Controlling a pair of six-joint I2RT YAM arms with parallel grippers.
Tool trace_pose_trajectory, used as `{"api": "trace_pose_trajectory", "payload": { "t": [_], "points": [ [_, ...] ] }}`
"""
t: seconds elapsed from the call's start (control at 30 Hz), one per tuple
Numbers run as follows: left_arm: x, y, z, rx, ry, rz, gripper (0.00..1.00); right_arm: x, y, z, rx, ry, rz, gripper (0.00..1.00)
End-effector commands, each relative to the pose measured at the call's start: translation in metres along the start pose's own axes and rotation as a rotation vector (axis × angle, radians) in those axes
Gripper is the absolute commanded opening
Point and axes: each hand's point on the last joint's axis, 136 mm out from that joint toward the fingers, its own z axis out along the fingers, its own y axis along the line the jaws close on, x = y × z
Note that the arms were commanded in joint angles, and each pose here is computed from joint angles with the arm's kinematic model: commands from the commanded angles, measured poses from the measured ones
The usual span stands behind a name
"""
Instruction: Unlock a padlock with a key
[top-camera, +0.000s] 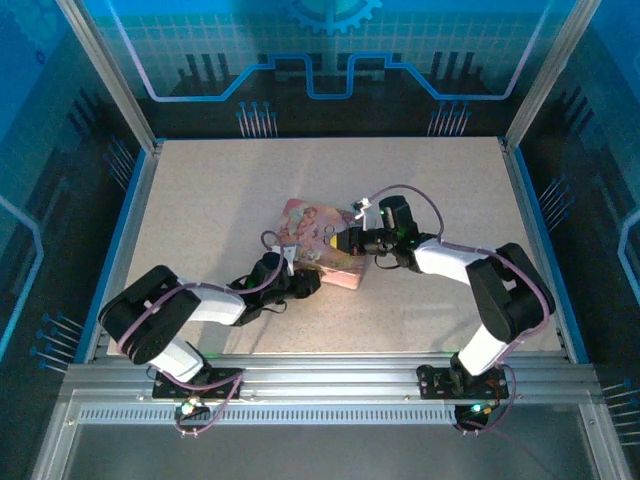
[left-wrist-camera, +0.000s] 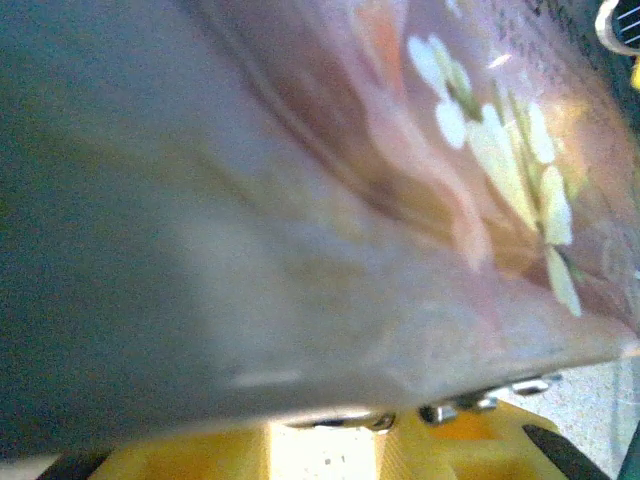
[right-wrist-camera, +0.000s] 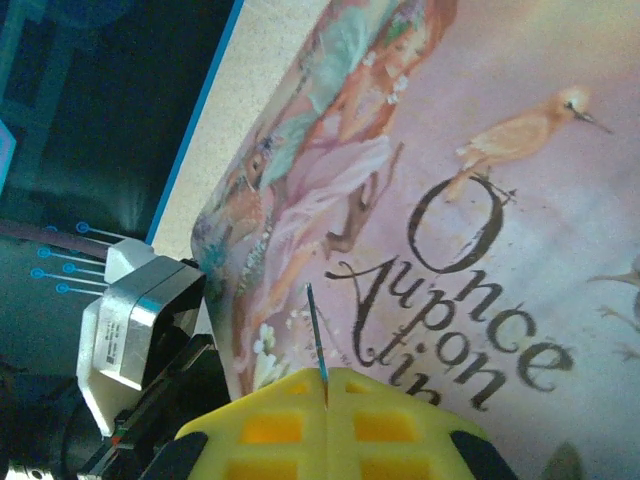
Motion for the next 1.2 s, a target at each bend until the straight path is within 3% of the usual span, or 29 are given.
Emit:
{"api": "trace_pose_trajectory", "payload": {
  "t": [0.0,0.43,0.93,1.17],
  "points": [
    [-0.020,-0.029,-0.009,0.073,-0.042,0.010,0.28,-0.003,0.016,-0.018,0.022,-0.027,-0.095,0.00],
    [-0.027,-0.060,-0.021,0.112,0.038,-0.048,0.27,0.045,0.042,-0.058,0.090,-0.040,-0.402,0.00],
    [-0.031,-0.068,-0.017,0.098,0.087,-0.149,0.23,0.114,0.022,-0.043,0.205,0.024,-0.577,0.00],
    [-0.032,-0.066,-0.016,0.082,0.085,-0.206,0.24,0.118,0.014,-0.034,0.256,0.024,-0.613,0.00]
  ]
}}
